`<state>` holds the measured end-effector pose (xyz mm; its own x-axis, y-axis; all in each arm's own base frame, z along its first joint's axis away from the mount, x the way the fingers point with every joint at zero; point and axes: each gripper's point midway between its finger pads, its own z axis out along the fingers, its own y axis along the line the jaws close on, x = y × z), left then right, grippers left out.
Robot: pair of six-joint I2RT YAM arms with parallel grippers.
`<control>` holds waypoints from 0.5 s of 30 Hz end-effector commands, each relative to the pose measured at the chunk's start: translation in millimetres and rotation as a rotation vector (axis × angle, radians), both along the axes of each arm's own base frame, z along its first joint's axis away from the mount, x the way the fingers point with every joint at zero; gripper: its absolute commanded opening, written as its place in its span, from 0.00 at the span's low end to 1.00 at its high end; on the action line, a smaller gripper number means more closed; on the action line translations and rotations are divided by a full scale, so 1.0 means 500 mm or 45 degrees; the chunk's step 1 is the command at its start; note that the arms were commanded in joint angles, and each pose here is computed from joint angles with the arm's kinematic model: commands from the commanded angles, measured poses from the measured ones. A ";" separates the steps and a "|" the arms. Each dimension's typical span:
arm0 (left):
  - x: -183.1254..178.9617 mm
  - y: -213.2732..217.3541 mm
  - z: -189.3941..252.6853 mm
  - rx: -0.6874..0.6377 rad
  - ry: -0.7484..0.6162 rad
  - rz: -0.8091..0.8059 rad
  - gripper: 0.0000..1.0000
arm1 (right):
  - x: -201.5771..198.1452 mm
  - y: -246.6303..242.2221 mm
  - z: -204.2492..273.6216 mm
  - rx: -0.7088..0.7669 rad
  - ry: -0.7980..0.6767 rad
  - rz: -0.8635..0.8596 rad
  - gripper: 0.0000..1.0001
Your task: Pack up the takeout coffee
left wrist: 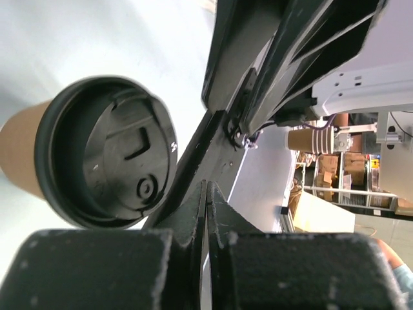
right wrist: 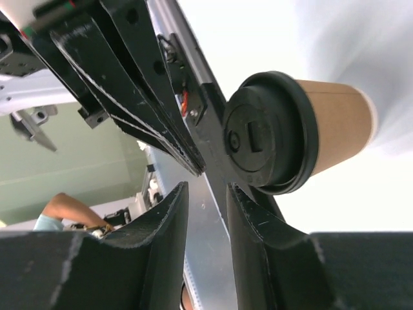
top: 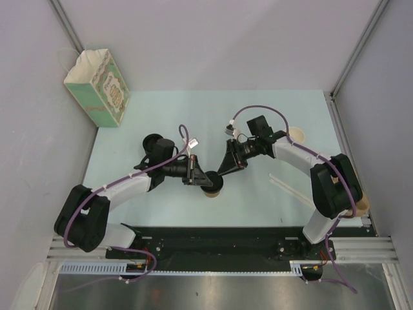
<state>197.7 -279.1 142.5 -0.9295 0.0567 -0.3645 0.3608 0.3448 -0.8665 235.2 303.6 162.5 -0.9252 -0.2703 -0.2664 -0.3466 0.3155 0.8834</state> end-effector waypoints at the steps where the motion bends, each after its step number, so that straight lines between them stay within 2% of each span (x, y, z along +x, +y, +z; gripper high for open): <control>1: -0.006 0.007 -0.017 0.026 -0.027 -0.015 0.05 | 0.038 0.027 0.025 0.007 -0.110 -0.033 0.35; 15: 0.009 0.006 -0.057 0.084 0.022 -0.002 0.03 | 0.057 0.064 -0.038 -0.079 -0.044 -0.055 0.27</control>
